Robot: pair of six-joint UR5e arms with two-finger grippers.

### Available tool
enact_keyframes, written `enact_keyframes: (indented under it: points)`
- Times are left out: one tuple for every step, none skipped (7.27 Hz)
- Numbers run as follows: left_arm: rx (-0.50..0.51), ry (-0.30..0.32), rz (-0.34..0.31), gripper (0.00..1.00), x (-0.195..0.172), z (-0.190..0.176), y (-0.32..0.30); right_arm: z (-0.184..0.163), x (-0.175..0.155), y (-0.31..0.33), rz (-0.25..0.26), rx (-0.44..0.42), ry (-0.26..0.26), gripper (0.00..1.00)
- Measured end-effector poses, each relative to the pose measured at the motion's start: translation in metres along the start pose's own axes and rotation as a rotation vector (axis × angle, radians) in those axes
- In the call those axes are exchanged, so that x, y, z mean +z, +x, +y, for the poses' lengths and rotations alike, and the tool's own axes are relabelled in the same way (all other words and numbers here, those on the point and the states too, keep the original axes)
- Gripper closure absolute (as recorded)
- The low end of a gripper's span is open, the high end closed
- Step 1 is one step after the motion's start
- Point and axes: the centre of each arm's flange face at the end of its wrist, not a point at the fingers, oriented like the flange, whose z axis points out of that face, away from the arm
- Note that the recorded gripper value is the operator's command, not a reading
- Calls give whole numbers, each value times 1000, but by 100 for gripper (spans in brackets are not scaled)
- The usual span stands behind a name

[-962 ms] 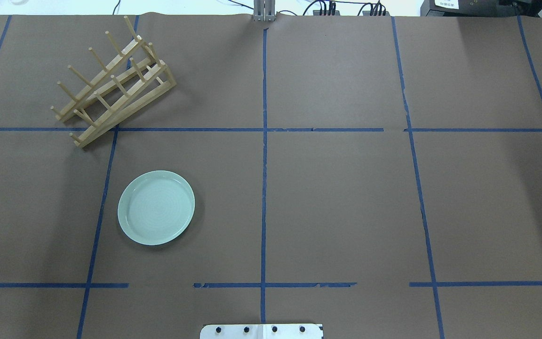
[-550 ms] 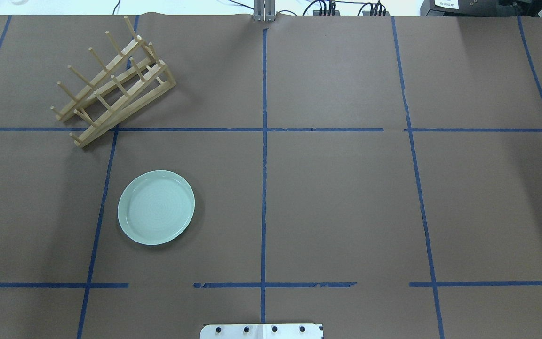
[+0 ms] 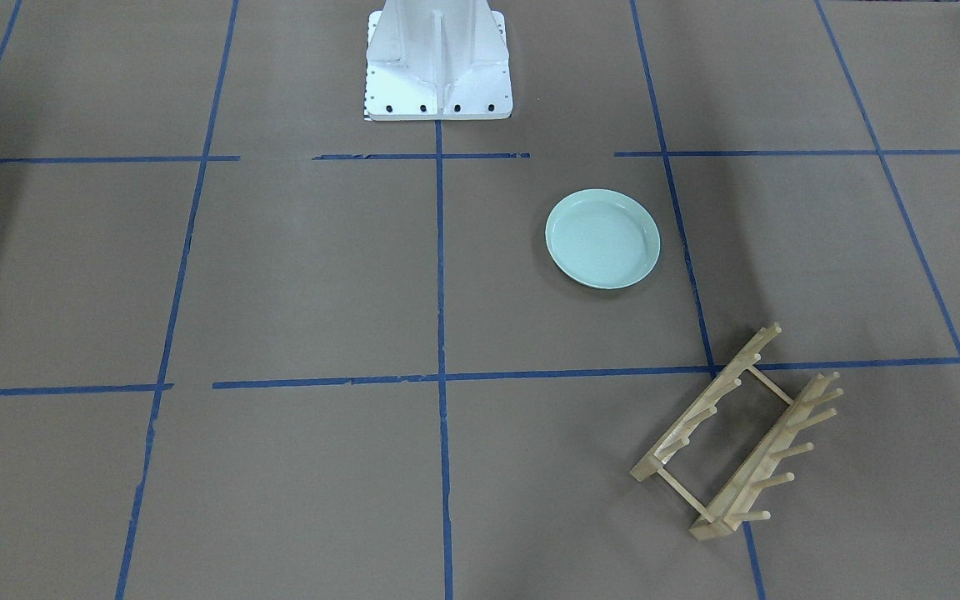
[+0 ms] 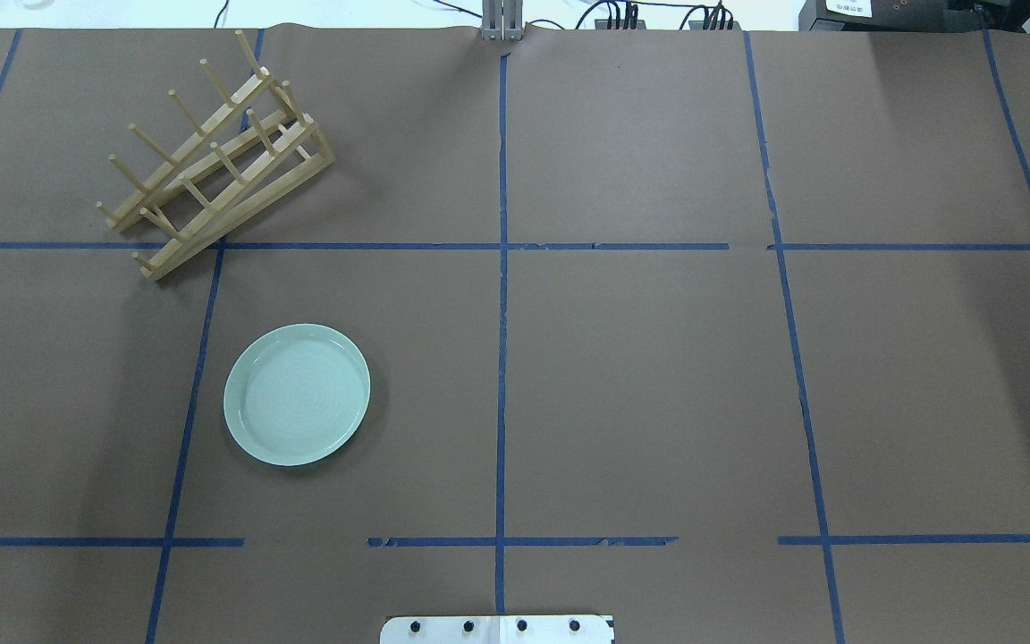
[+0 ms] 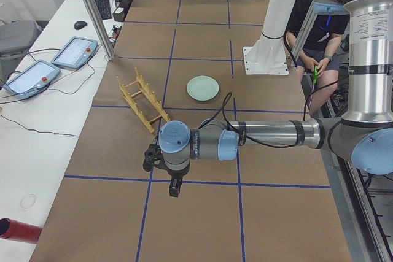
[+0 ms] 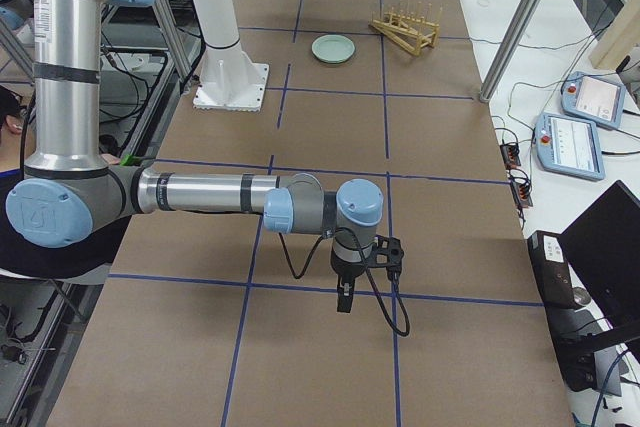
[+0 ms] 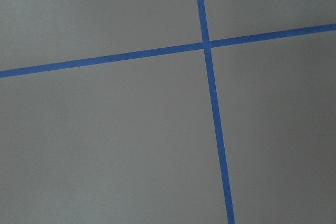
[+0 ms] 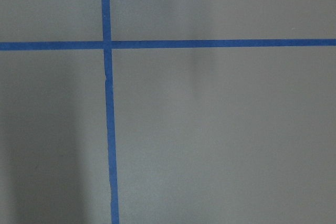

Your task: Place plate on table

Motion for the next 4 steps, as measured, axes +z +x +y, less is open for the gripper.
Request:
enact_keyframes:
  points:
    - [0, -1, 0, 0, 0, 0, 0, 0, 0, 0, 0, 0, 0, 0]
    - [-1, -1, -1, 0, 0, 0, 0, 0, 0, 0, 0, 0, 0, 0]
    - [-1, -2, -1, 0, 1, 0, -1, 0, 0, 0, 0, 0, 0, 0]
    - [0, -1, -1, 0, 1, -2, -1, 0, 0, 0, 0, 0, 0, 0]
